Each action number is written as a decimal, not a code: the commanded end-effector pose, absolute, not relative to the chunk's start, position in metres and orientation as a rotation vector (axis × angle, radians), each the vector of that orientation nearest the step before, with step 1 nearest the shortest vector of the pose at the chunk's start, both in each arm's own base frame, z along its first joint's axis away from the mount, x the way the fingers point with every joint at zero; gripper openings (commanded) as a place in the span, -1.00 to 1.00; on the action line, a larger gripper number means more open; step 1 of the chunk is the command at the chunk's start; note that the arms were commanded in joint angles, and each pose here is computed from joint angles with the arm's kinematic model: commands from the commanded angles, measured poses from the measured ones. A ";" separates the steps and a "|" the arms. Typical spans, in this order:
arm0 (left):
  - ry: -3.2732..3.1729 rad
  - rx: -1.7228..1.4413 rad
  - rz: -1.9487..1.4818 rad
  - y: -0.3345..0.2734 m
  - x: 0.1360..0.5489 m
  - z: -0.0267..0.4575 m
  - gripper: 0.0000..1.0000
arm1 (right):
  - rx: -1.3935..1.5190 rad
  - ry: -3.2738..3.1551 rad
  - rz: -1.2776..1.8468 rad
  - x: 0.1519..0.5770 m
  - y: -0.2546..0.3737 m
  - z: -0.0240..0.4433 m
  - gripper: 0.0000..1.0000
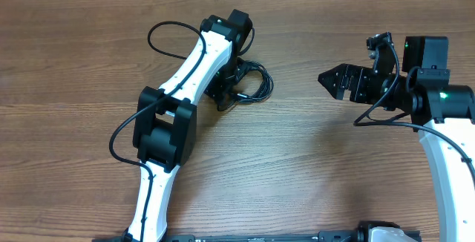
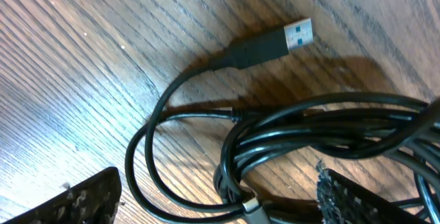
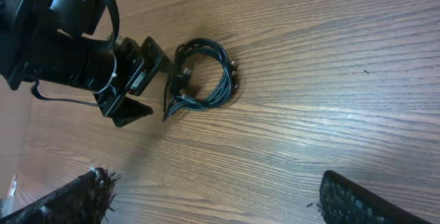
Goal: Untangle cables
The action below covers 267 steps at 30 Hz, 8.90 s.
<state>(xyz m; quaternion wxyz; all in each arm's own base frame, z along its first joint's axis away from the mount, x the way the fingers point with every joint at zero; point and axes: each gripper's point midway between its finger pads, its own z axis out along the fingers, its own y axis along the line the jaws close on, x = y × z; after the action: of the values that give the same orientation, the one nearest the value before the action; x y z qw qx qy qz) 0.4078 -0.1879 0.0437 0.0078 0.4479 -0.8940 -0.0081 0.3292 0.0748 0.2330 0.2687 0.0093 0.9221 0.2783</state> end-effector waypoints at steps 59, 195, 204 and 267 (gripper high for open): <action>-2.435 -0.935 2.083 -0.316 0.427 0.243 -0.92 | -0.401 1.947 1.205 0.350 0.204 0.349 0.77; -3.527 -0.165 0.224 -0.077 0.365 0.308 1.00 | 0.681 2.443 0.684 0.468 0.259 0.040 0.64; -3.526 -0.165 0.224 -0.077 0.365 0.308 1.00 | 0.667 2.429 0.707 0.471 0.266 0.036 0.63; -2.820 -1.360 1.559 -0.211 0.369 0.287 1.00 | -0.193 2.473 0.251 0.390 0.202 0.323 -0.93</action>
<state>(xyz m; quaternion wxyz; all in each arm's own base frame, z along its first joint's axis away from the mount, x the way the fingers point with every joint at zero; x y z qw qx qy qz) 0.3729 -0.1894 0.2944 -0.1749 -0.3144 -0.8614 0.3585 0.3823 0.2175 0.2927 0.2795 -0.0857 0.9514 0.0972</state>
